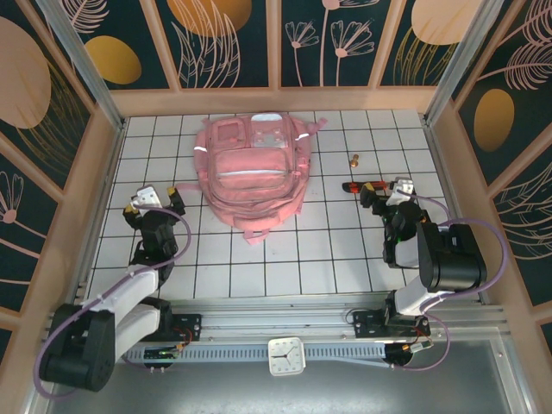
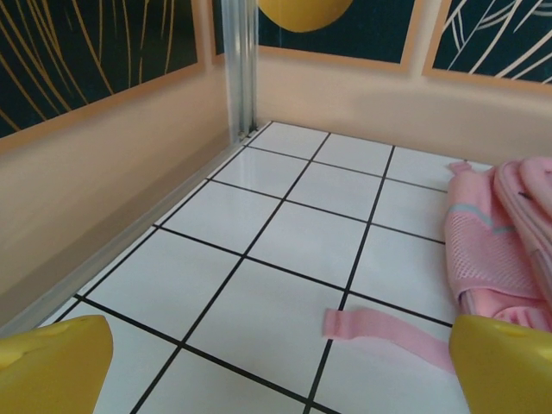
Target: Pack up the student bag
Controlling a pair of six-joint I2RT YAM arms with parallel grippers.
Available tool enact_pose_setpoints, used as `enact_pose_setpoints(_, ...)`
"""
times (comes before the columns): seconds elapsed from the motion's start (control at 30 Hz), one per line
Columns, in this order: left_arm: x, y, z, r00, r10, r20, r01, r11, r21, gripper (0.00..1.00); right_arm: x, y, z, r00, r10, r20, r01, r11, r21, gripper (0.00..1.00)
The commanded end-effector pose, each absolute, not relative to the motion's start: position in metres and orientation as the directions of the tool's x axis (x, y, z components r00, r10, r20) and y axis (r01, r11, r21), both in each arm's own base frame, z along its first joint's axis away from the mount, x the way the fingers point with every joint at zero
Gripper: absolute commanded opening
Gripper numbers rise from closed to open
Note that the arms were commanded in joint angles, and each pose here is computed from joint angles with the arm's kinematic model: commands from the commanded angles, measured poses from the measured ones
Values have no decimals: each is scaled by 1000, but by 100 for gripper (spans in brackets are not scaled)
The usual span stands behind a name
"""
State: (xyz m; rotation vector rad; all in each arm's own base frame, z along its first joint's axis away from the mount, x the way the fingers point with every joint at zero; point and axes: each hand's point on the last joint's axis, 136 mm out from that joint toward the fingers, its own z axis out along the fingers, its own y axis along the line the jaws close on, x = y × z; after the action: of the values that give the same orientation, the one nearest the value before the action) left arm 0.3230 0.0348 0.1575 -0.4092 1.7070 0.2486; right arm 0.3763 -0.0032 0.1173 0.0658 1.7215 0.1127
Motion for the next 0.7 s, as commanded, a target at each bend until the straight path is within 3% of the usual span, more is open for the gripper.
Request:
enact_pose_setpoints(0.0,332,34,173,-51,-116,-992,-378,921,-89,99,377,-5,127,-107,117,-987,-19,993,120,99)
enact_pose_setpoints(0.33,349,30,156,-63,-77,-995,-341,939,-51,99,377,-5,127,-107,116,-987,-19,993,118,99)
enact_pose_setpoints(0.67,354,10,158,-13,-14,-1000,-172,985,-11,99,377,-5,127,-107,116,-987,-20,993,119,99)
